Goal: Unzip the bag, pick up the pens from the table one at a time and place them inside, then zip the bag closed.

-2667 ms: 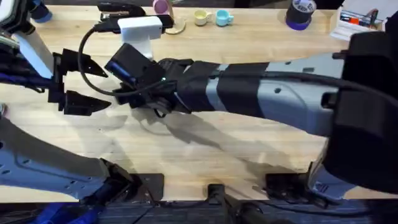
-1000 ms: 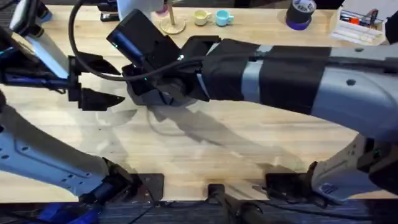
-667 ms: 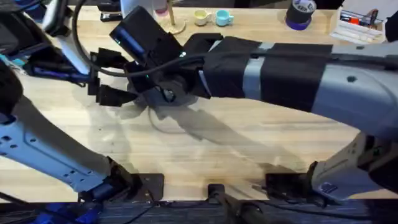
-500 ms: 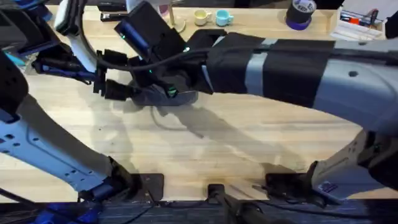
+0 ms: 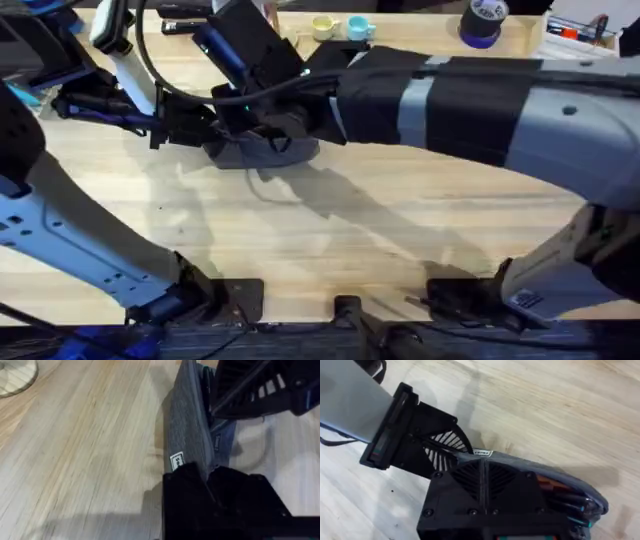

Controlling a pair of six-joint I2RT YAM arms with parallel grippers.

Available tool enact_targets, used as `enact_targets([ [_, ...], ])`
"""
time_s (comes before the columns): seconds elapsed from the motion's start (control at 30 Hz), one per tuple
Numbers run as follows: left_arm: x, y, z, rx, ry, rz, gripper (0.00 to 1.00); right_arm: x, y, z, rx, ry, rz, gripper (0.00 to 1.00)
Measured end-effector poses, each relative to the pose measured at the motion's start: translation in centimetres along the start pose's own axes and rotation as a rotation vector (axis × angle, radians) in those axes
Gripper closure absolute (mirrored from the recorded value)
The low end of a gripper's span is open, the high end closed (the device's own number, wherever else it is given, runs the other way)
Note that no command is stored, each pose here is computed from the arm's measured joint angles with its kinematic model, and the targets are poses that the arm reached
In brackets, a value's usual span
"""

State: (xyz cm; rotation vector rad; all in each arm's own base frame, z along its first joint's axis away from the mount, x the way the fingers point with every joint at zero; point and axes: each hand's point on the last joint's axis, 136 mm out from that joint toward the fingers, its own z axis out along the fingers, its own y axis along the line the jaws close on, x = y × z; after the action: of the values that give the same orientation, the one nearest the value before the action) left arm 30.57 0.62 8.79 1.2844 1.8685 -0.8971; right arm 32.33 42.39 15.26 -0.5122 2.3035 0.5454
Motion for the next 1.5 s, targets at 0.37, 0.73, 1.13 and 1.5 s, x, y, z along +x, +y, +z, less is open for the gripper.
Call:
enact_targets([
  [0.37,0.0,0.0,0.0,0.0,0.0,-0.001,0.956,-0.2,-0.4,0.1,0.005,-0.002,0.005,0.974],
  [0.73,-0.1,0.1,0.0,-0.003,-0.004,-0.003,0.008,-0.1,-0.3,0.0,0.005,-0.002,0.001,0.974],
  [1.13,0.5,-1.1,-0.2,0.043,0.036,-0.047,0.006,-1.5,1.3,-2.7,-0.032,-0.043,-0.1,0.959],
  [1.5,-0.6,0.0,-4.2,0.011,0.103,-0.053,0.005,0.8,1.1,-6.0,-0.01,0.063,-0.165,0.054],
])
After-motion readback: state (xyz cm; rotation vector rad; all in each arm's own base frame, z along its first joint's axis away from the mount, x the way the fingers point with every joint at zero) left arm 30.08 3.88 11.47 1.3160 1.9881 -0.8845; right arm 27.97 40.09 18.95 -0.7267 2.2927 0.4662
